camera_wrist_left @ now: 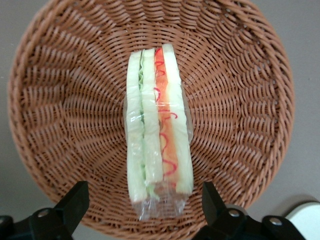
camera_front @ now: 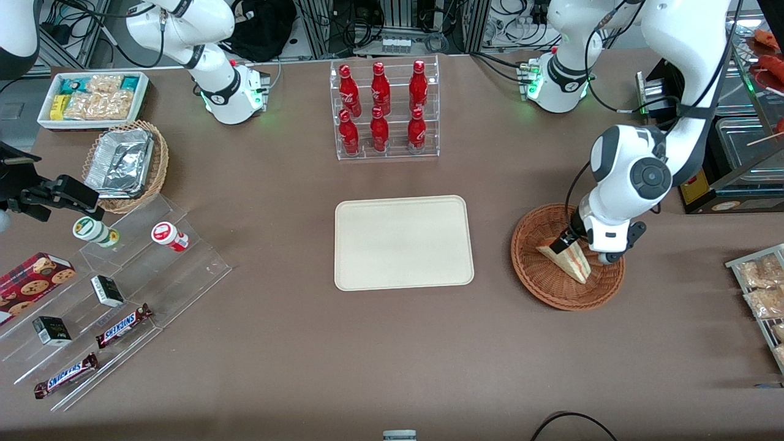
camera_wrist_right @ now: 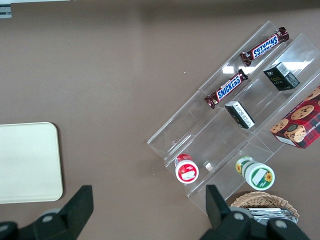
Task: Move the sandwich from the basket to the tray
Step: 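Lower the left gripper and close it on the wrapped sandwich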
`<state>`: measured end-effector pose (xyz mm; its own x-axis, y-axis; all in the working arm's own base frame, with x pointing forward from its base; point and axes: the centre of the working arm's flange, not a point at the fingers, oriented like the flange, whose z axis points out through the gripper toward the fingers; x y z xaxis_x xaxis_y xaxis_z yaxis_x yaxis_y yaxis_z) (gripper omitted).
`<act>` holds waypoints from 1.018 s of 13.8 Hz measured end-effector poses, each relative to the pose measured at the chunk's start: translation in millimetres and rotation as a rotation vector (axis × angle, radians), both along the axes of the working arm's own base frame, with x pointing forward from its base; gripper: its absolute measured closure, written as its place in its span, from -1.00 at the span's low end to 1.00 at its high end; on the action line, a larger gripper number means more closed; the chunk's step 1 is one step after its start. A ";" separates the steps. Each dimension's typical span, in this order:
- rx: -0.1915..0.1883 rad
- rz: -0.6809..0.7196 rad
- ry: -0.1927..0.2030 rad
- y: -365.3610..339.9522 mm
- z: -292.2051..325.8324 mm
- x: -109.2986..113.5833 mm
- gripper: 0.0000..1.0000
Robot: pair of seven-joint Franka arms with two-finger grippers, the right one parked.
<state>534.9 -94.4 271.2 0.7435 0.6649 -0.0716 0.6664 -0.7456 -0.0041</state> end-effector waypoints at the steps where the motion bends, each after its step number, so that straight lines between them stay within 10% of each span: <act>1: -0.002 0.004 0.001 0.8 -4.4 0.6 -0.93; 3: -0.004 0.017 0.001 3.3 -8.4 2.2 -0.81; 10: -0.005 0.027 -0.029 5.9 26.8 29.4 0.63; 14: 0.038 -0.031 0.002 -11.4 98.7 51.5 0.74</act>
